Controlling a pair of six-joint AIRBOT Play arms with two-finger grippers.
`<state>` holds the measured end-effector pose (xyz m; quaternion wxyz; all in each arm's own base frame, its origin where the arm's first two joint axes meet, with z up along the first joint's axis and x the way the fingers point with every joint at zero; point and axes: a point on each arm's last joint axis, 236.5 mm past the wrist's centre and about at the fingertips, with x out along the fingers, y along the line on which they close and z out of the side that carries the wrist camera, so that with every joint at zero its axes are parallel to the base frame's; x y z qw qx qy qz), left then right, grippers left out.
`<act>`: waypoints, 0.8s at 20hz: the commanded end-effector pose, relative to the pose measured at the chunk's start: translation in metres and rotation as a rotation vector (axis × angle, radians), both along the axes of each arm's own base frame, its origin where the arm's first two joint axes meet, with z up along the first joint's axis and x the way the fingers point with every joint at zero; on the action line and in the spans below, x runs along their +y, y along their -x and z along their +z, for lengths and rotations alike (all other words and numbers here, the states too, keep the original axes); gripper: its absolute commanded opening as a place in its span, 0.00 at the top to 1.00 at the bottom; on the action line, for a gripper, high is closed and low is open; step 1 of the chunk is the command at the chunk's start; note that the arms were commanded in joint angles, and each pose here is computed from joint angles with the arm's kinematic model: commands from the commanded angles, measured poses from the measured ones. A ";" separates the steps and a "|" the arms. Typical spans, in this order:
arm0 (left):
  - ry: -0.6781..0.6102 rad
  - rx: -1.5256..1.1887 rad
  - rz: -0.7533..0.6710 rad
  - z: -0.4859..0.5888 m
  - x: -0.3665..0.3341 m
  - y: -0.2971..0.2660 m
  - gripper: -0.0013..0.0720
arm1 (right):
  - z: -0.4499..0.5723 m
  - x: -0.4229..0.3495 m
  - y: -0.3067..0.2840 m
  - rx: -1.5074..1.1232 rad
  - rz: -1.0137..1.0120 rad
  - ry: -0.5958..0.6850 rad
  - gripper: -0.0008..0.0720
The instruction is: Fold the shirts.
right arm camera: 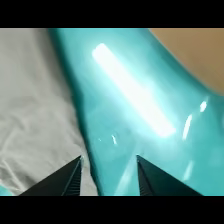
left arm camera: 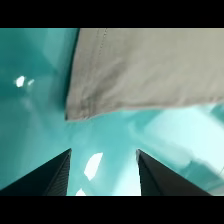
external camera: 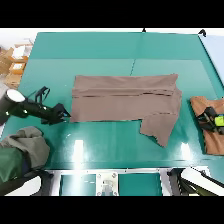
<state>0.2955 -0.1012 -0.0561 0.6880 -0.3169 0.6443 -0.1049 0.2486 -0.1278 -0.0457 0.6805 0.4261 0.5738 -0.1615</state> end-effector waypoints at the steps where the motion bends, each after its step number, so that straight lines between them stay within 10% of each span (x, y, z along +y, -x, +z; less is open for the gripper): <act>1: 0.039 -0.092 0.137 -0.017 -0.023 -0.002 0.32 | -0.027 0.027 0.003 -0.094 -0.093 -0.067 0.42; 13: 0.027 -0.106 0.282 -0.053 -0.065 -0.029 0.33 | -0.070 0.103 -0.020 -0.097 0.039 -0.122 0.31; 14: 0.020 -0.119 0.293 -0.053 -0.063 -0.032 0.37 | -0.071 0.105 -0.020 -0.094 0.041 -0.128 0.31; 16: 0.014 -0.128 0.296 -0.053 -0.061 -0.034 0.84 | -0.071 0.106 -0.020 -0.092 0.042 -0.129 0.33</act>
